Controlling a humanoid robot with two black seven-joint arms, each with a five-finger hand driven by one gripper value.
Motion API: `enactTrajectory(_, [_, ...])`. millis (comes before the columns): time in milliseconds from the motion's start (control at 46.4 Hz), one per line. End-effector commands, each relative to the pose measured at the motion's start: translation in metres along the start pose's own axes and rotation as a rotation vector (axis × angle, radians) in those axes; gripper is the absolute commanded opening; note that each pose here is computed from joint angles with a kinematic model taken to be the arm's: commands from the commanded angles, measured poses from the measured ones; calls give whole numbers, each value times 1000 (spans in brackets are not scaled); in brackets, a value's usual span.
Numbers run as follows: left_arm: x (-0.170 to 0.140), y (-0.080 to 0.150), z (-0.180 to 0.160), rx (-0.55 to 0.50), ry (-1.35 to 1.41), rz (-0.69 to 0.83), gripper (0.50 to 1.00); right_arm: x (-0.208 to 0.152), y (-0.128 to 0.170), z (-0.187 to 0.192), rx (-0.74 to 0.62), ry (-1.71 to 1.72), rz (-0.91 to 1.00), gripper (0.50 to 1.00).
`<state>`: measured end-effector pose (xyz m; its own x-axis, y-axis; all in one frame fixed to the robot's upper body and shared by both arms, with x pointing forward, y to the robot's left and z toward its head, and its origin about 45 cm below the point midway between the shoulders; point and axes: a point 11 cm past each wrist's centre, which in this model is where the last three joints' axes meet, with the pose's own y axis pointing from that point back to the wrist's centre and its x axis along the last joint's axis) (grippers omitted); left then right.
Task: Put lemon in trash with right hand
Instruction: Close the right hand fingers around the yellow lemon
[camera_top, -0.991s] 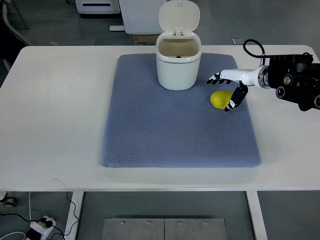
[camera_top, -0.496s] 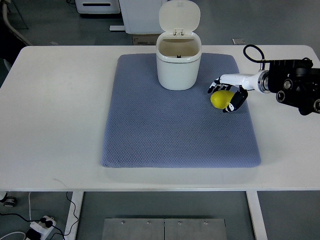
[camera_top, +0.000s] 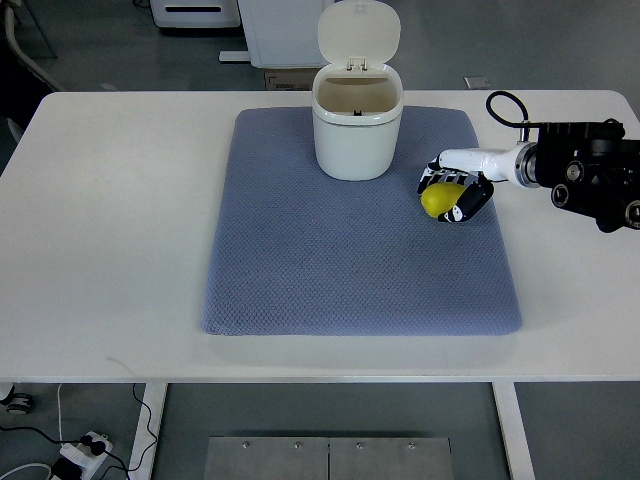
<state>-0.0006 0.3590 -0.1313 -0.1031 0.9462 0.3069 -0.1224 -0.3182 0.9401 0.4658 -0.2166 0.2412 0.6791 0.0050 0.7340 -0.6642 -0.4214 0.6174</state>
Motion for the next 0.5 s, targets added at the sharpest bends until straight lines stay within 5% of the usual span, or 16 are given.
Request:
enactTrajectory(0, [0, 0, 0, 0, 0, 0, 1000, 1, -2, -1, 6, 9, 9, 500])
enactTrajectory(474, [0, 0, 0, 0, 0, 0, 1000, 41, 20, 17, -1, -1, 106, 500])
